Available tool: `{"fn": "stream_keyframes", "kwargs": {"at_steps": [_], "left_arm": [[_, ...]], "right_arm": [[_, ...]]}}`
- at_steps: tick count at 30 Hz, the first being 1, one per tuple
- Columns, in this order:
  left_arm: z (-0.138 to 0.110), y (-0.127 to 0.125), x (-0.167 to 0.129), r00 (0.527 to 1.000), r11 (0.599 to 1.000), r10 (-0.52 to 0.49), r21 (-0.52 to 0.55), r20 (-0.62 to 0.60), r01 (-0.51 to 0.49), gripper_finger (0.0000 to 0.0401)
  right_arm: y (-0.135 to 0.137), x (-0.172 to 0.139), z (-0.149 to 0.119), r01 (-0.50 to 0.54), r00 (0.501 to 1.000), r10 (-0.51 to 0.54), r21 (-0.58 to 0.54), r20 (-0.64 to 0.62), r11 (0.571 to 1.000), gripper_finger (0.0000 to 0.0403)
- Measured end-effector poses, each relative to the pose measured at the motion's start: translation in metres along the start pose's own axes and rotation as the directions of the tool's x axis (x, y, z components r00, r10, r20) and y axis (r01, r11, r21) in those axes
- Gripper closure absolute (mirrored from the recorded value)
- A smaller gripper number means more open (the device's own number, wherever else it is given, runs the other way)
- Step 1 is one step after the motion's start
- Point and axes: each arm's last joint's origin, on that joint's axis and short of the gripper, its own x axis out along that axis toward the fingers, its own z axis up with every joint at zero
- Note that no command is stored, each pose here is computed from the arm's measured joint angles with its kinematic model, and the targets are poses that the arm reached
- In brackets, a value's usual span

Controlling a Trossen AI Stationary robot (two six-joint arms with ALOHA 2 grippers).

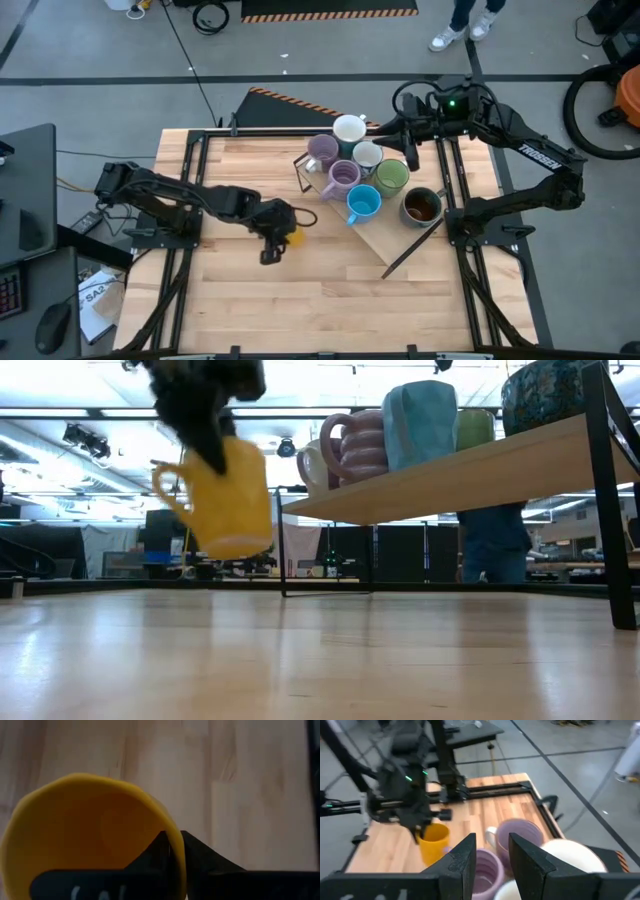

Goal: Place coffee mugs
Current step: Put the yellow mug on the shelf

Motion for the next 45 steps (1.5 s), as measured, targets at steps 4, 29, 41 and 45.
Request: {"fn": "stream_keyframes", "kwargs": {"at_steps": [4, 29, 41, 45], "left_arm": [[0.017, -0.005, -0.008, 0.999, 0.999, -0.011, -0.05, 0.038, 0.013, 0.0364], [0.132, -0.076, -0.056, 0.963, 0.931, -0.206, -0.267, 0.174, 0.248, 0.0364], [0.145, -0.099, -0.064, 0.933, 0.848, -0.146, -0.444, 0.328, 0.288, 0.0364], [0.153, -0.104, -0.048, 0.921, 0.835, -0.144, -0.455, 0.362, 0.309, 0.0364]], "right_arm": [[0.0, 0.0, -0.001, 0.048, 0.999, -0.048, 0.024, -0.018, 0.999, 0.0285], [0.034, -0.027, -0.008, -0.003, 0.998, 0.011, 0.138, -0.055, 0.99, 0.029], [0.049, -0.062, -0.007, -0.061, 0.997, 0.059, 0.062, 0.042, 0.996, 0.029], [0.051, -0.077, -0.008, -0.066, 0.995, 0.061, 0.061, 0.08, 0.996, 0.029]]}}
